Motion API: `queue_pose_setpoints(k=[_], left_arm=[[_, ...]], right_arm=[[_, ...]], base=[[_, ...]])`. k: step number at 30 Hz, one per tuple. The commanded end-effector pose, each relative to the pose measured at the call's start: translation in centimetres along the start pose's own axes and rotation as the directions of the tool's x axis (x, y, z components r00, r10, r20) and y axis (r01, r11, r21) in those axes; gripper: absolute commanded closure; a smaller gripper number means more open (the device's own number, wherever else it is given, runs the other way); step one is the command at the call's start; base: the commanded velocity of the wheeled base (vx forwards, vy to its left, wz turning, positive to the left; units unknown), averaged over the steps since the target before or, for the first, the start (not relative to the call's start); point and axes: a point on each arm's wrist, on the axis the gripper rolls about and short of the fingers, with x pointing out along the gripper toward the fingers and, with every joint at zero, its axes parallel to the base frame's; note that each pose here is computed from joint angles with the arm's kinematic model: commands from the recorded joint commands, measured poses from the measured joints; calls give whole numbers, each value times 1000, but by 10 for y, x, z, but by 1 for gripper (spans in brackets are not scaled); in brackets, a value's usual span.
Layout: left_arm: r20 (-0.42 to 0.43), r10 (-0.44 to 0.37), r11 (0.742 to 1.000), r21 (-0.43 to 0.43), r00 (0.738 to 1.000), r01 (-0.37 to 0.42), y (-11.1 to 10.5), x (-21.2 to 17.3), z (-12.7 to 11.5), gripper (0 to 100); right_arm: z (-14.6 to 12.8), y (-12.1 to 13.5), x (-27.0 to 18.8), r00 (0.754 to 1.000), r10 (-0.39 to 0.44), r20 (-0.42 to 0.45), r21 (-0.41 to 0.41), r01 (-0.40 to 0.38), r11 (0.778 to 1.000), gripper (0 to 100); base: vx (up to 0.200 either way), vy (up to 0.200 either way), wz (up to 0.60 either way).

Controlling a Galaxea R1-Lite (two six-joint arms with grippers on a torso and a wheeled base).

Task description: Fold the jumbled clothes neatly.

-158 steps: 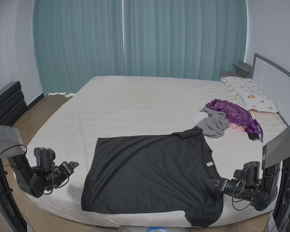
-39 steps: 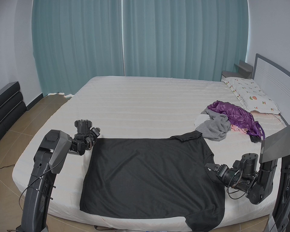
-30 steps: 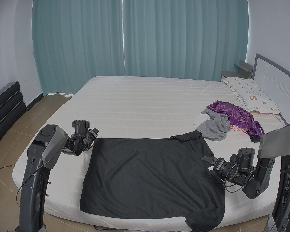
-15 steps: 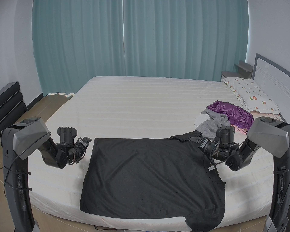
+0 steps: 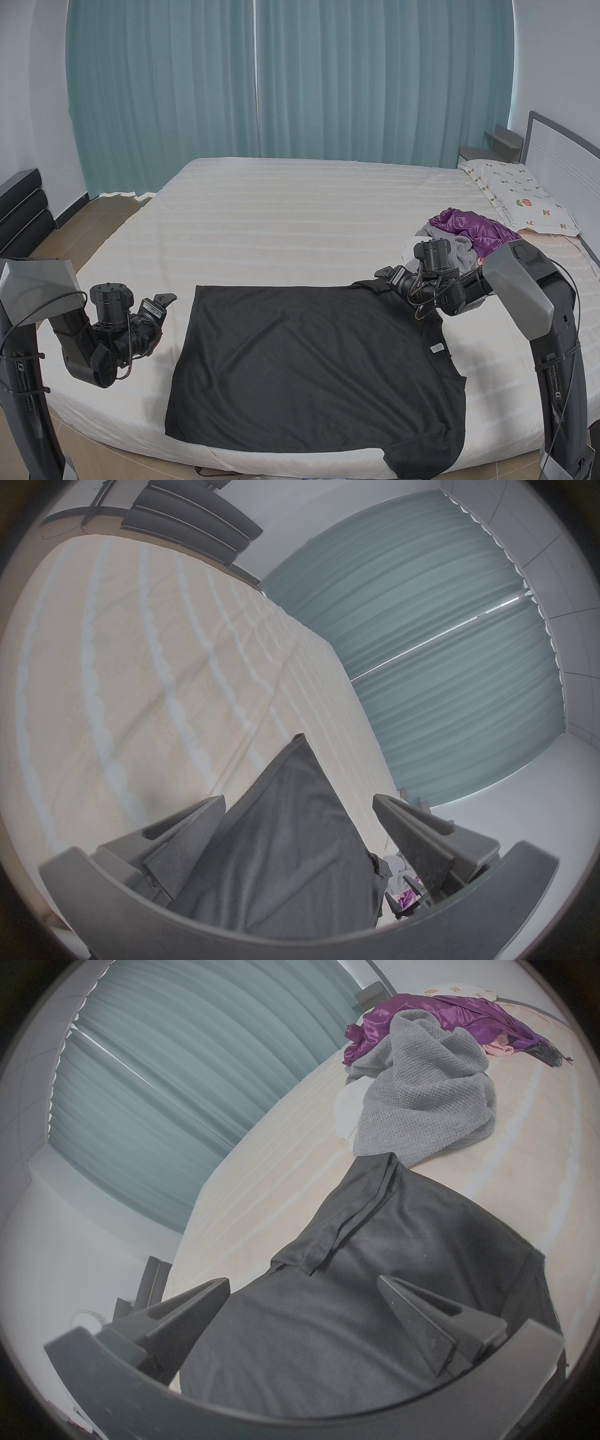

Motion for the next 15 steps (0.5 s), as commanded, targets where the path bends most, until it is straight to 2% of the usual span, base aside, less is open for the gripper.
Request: queue_pose_setpoints(k=[1, 15], left_arm=[[-16, 11, 1000, -7, 1000, -11, 10, -7, -5, 0], [-24, 27, 1000, -7, 999, -28, 15, -3, -7, 0]], right_arm=[[-9, -17, 31, 998, -59, 0, 1, 59, 998, 0], [8, -22, 58, 996, -8, 86, 15, 7, 1000, 0]], base=[[0, 0, 0], [0, 0, 0]])
